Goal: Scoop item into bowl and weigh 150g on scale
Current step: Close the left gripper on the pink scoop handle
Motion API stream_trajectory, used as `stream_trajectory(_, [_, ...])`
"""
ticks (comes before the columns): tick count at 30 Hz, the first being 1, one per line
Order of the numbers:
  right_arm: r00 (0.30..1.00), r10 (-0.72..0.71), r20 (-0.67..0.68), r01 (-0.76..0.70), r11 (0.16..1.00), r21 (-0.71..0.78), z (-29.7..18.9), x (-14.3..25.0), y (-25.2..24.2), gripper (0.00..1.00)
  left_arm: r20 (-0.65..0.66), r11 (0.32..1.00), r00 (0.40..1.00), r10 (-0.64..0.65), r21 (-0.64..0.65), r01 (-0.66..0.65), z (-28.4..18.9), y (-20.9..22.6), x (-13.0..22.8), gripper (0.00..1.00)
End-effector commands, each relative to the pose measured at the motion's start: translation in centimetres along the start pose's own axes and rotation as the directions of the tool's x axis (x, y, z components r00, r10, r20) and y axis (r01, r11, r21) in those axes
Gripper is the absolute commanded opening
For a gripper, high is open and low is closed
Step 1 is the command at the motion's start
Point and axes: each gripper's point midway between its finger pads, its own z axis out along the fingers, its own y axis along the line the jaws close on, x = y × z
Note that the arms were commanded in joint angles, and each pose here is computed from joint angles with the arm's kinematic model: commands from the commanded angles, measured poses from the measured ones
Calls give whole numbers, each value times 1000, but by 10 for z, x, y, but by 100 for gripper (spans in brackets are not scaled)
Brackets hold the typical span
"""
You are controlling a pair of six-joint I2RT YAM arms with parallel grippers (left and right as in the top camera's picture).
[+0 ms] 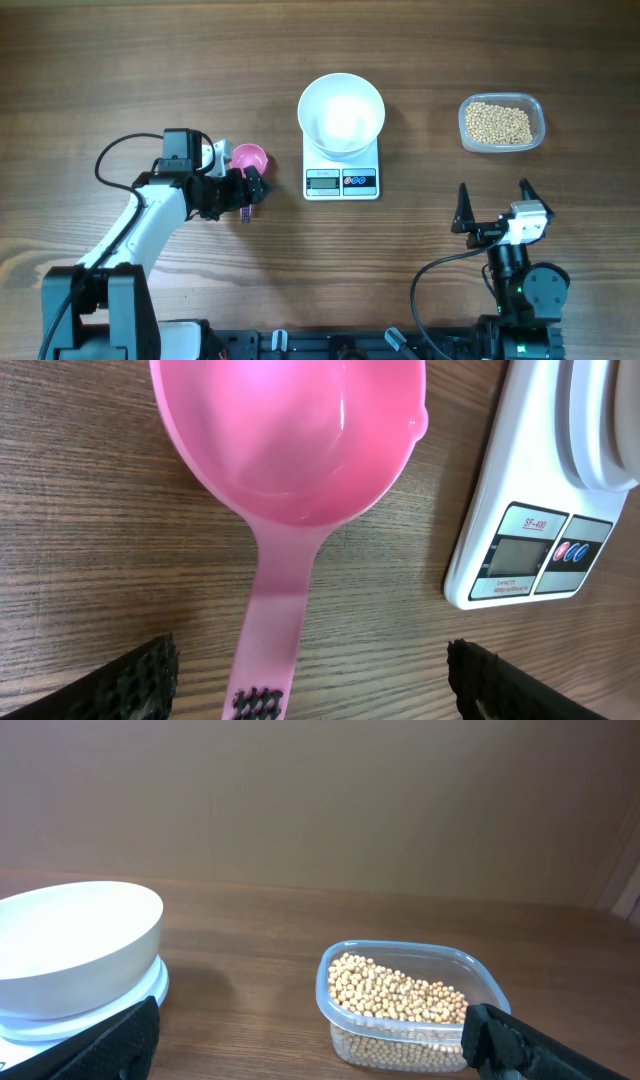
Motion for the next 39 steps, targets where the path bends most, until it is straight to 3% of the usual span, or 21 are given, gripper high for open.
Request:
stream_trajectory(1, [1000, 2, 0, -2, 1000, 9, 0, 0, -1, 100, -9, 1000, 1000, 9, 12, -9, 2, 1, 3, 91])
stream_trajectory(39, [1000, 2, 0, -2, 1000, 9, 0, 0, -1, 100, -8, 1000, 1000, 9, 12, -9, 2, 1, 3, 90])
